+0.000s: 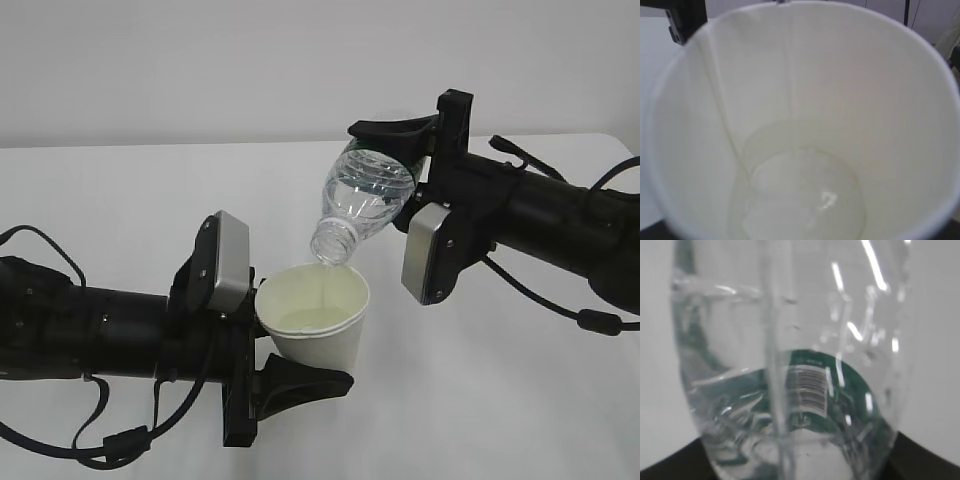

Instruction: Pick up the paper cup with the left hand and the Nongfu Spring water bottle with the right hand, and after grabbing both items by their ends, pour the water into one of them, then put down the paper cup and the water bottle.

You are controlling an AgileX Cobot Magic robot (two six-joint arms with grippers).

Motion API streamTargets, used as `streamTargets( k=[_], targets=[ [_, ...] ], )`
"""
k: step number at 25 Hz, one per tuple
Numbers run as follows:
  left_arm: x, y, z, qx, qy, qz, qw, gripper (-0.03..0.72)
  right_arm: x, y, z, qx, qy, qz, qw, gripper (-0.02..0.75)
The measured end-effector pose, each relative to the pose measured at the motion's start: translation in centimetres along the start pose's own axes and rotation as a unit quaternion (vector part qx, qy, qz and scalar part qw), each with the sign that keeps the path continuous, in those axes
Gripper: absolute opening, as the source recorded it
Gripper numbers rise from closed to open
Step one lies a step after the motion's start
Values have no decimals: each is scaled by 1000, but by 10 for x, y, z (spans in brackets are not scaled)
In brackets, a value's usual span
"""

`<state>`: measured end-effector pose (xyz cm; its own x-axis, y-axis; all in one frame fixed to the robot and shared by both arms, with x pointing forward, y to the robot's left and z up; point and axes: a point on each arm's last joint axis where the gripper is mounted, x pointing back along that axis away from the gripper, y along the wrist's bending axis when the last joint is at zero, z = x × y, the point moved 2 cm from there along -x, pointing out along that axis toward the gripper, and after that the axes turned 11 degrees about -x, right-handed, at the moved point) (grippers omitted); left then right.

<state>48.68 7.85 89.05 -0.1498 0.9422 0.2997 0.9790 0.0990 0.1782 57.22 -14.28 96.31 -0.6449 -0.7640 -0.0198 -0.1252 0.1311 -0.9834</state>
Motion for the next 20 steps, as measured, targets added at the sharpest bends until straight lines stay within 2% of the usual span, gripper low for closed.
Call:
streamTargets(
  k=[20],
  targets=[
    [0,0,1,0,3,-1,1000,435,0,0,0,25,0,0,1000,411]
  ],
)
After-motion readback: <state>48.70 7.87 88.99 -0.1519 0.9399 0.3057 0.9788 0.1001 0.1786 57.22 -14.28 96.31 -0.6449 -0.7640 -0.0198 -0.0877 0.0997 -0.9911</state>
